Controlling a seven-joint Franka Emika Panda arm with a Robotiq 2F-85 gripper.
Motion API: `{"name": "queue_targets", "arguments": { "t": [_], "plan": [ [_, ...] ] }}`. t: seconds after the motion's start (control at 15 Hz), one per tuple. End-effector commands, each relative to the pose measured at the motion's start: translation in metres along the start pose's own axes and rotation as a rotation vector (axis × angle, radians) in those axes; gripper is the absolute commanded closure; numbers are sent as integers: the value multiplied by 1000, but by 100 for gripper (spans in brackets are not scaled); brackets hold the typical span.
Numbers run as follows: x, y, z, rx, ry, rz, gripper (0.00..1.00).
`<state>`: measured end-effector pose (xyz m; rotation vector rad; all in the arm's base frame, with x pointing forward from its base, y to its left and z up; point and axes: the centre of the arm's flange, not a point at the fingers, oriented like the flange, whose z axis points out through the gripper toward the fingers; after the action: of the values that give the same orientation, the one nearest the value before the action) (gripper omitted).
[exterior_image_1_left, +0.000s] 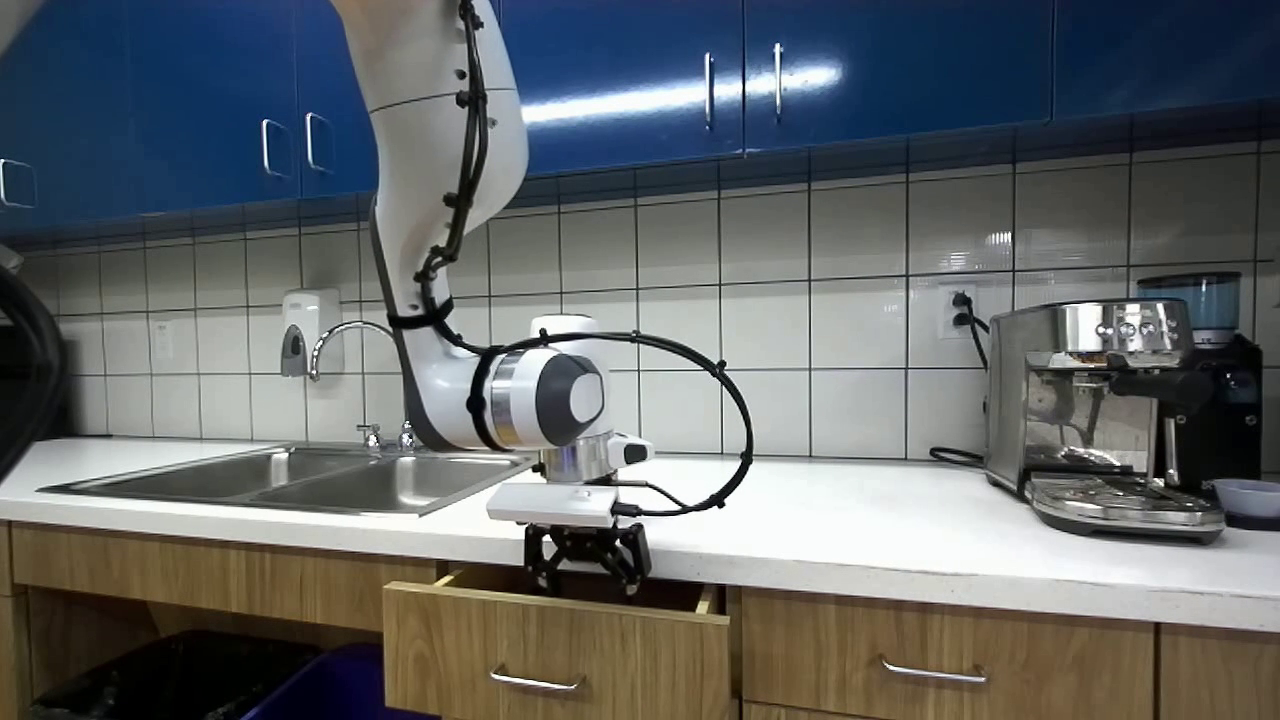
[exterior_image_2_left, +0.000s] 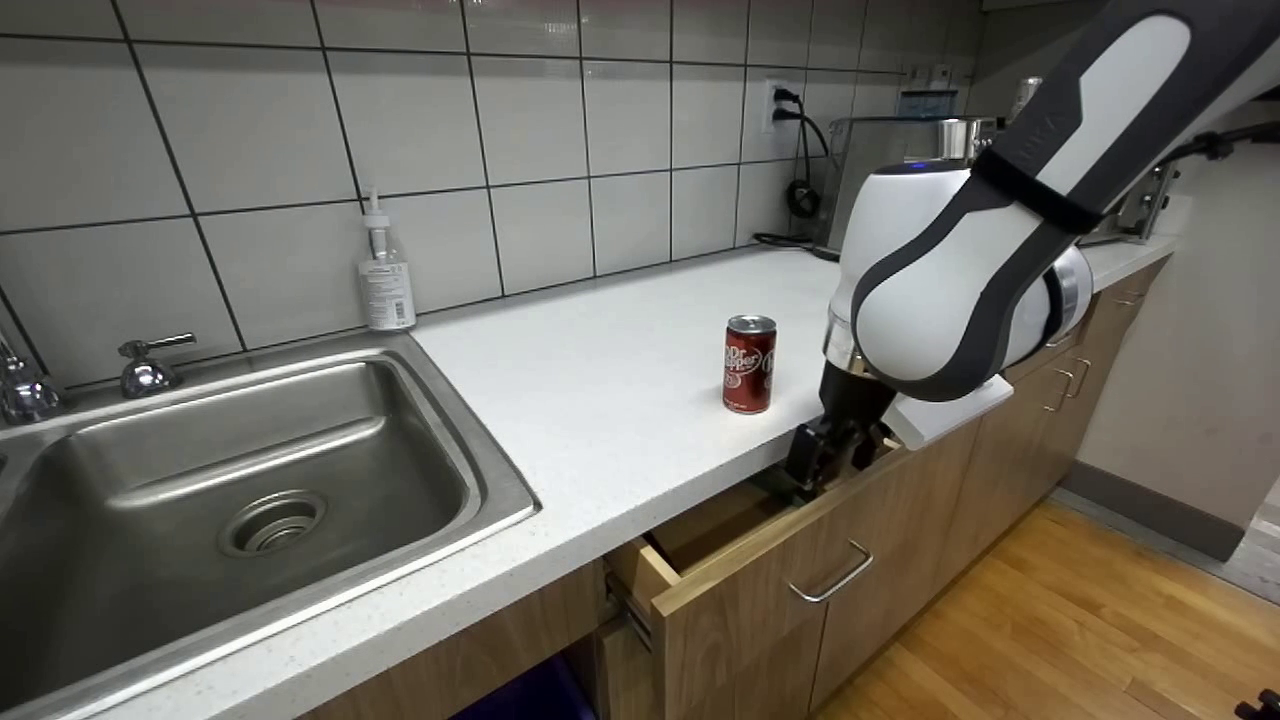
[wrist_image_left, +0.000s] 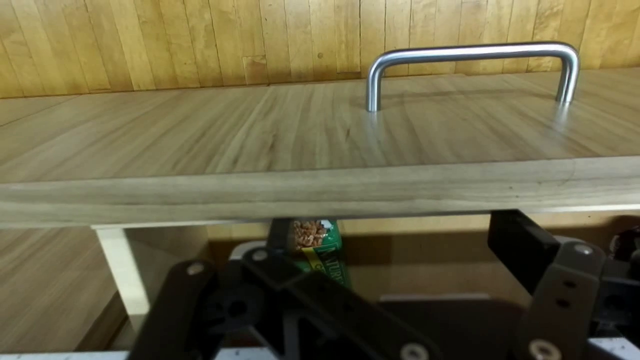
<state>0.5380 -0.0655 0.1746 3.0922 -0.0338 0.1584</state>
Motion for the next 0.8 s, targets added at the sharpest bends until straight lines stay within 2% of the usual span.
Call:
{"name": "queue_targets", "arguments": {
  "t": [0.0, 0.73],
  "plan": [
    [-22, 2, -8, 24, -41, -10, 0],
    [-45, -1, -12, 36, -54, -5, 0]
  ]
}}
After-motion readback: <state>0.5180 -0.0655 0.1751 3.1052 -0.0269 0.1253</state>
